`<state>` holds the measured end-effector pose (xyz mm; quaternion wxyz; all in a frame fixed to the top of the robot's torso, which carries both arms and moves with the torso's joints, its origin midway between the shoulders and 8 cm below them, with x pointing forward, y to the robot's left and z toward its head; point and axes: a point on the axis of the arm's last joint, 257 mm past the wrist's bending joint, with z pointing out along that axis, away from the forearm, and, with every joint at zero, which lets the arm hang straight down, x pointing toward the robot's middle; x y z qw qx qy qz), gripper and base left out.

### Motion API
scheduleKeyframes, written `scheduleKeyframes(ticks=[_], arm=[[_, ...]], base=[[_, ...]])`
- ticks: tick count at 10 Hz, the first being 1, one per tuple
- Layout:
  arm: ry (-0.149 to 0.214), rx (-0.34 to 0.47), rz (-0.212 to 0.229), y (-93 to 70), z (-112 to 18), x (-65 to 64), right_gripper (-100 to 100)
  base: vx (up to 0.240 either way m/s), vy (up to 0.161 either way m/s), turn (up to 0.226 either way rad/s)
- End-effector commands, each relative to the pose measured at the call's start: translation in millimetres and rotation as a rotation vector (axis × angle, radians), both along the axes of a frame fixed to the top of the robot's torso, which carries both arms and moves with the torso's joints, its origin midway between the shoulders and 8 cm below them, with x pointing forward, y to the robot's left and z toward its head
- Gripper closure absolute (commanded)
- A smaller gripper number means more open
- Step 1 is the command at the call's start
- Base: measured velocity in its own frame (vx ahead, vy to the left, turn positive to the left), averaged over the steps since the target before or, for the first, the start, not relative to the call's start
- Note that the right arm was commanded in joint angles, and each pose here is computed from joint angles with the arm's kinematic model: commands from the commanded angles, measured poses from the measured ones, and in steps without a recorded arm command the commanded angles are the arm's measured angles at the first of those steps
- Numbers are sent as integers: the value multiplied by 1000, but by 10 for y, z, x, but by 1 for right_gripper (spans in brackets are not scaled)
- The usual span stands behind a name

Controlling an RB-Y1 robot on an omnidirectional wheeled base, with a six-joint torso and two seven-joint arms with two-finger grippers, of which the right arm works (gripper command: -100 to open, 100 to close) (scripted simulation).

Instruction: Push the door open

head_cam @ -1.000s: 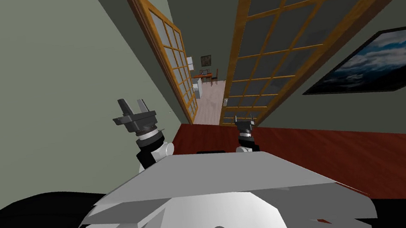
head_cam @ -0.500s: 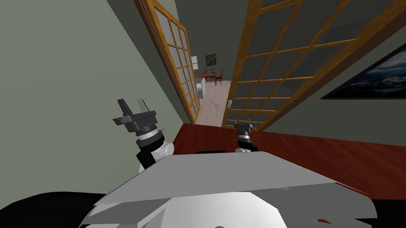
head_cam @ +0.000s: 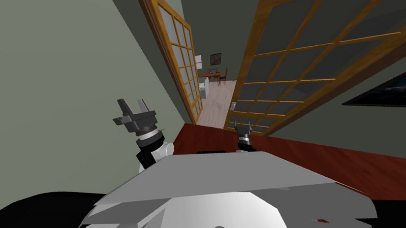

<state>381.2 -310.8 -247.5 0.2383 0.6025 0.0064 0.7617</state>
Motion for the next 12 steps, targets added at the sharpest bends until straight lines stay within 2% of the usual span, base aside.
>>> scheduleKeyframes(ticks=[1, 8, 12], arm=[[11, 39, -5, -62, -125, -19, -100], [58, 178, -39, -287, -614, -157, -100], [79, 239, -67, -425, -847, -254, -100]], base=[[96, -33, 125], [87, -41, 112], [97, -44, 99]])
